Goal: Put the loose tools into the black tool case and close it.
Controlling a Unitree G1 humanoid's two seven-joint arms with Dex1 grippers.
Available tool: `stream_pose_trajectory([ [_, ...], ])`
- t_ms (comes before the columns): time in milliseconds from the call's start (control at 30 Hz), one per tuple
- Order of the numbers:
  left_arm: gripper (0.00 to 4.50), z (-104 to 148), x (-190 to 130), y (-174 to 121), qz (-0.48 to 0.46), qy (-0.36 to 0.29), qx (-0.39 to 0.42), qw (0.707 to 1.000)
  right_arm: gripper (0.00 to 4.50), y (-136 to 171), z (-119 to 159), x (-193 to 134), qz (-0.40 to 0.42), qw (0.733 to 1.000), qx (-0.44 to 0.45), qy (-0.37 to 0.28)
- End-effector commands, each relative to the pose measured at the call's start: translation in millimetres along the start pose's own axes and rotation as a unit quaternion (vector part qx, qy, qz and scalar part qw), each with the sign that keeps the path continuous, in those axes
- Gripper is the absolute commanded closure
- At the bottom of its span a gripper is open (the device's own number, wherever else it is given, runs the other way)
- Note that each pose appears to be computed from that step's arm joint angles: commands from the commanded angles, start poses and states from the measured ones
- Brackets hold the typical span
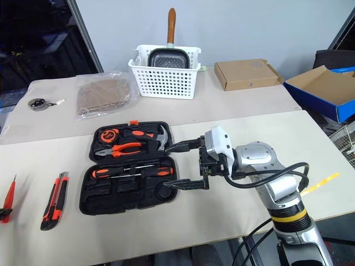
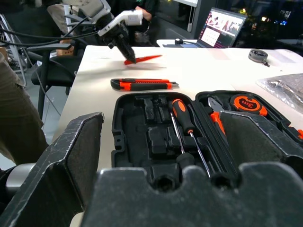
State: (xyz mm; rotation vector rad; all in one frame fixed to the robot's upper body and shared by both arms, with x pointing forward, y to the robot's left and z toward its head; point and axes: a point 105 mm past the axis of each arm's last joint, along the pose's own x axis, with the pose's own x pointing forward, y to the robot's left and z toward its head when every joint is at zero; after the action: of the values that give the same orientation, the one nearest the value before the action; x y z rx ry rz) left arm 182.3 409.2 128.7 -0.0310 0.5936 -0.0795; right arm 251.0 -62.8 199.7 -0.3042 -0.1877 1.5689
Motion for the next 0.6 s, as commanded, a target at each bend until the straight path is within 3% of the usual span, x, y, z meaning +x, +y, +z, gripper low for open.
stream_pose_trajectory([
  [33, 4.11, 52, -13, -80, -0.165, -0.035, 0.152, 0.974, 0.00, -1, 5, -8, -0.021, 1.000, -0.019, -0.005],
  [167, 4.11, 58, 1, -145, -0.287, 0.024, 0.292, 0.912, 0.00, 1, -1, -19, -0.046, 0.999, -0.012, 0.008],
  [300, 4.11, 66, 27, -183, -0.336, 0.047, 0.391, 0.855, 0.00, 3, -10, -36, -0.080, 0.996, -0.021, 0.043],
  [467, 4.11, 63, 56, -198, -0.362, 0.089, 0.461, 0.806, 0.00, 12, -13, -58, -0.113, 0.990, -0.022, 0.080],
  [600, 4.11, 55, 72, -193, -0.363, 0.130, 0.488, 0.783, 0.00, 18, -10, -63, -0.126, 0.988, -0.022, 0.088],
])
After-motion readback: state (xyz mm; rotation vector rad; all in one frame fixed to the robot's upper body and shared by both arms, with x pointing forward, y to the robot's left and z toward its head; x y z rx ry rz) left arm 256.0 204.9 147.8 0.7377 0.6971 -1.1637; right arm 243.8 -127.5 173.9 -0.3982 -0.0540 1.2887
